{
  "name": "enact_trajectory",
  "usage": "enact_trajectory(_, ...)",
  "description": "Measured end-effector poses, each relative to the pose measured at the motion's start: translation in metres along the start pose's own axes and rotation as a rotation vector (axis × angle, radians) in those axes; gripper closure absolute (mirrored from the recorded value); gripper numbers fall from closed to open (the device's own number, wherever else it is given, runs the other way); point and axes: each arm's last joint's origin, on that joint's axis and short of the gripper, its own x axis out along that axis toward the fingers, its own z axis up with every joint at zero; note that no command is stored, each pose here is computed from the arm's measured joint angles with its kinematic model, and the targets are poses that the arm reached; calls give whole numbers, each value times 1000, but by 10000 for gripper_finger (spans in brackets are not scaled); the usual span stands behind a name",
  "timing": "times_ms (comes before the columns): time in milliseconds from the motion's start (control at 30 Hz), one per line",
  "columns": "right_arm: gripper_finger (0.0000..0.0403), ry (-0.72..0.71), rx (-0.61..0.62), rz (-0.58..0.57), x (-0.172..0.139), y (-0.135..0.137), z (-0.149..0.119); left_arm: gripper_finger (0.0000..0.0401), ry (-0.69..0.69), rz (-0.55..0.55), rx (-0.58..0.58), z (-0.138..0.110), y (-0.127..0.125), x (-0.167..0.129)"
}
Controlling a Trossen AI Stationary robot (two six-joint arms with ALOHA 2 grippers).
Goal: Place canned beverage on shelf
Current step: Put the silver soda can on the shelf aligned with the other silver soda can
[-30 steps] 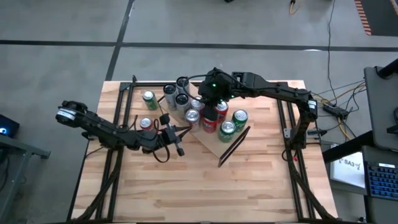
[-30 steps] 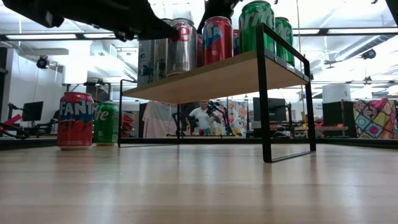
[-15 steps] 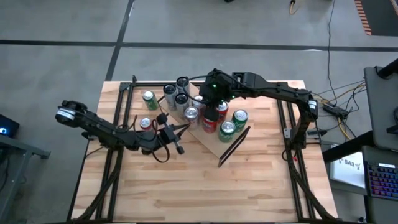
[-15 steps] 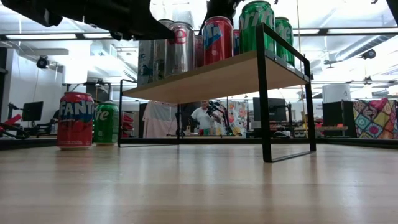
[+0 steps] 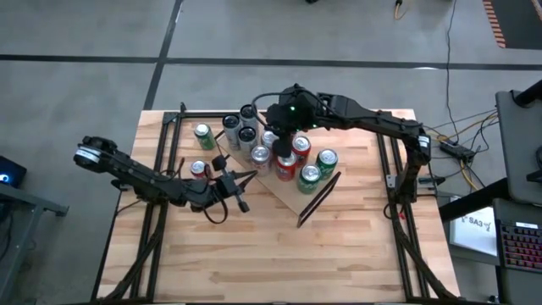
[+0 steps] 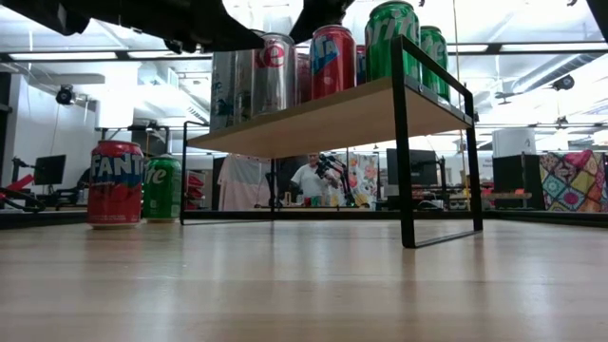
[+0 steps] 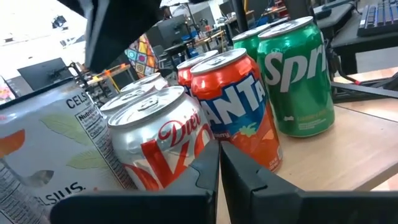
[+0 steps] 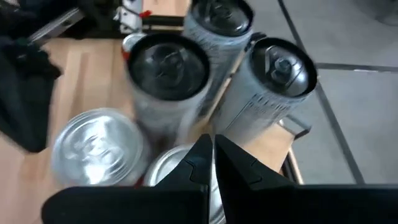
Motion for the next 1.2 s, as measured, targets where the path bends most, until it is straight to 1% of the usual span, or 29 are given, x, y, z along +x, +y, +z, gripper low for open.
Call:
enact_trajectory(133, 394, -7, 10, -18, 6, -8, -2, 401, -11, -4, -2, 3, 1, -3)
enact_trajectory(267, 394, -8, 15, -21, 9, -9, -3, 401, -31, -8, 6, 9, 5, -7)
enact_trajectory(567, 394, 54, 42, 6, 16, 0, -12, 401, -52, -20, 4, 19, 13, -17)
enact_trajectory(1200, 394, 95, 33, 39, 14, 15, -15, 401, -56, -25, 3, 21, 14, -19)
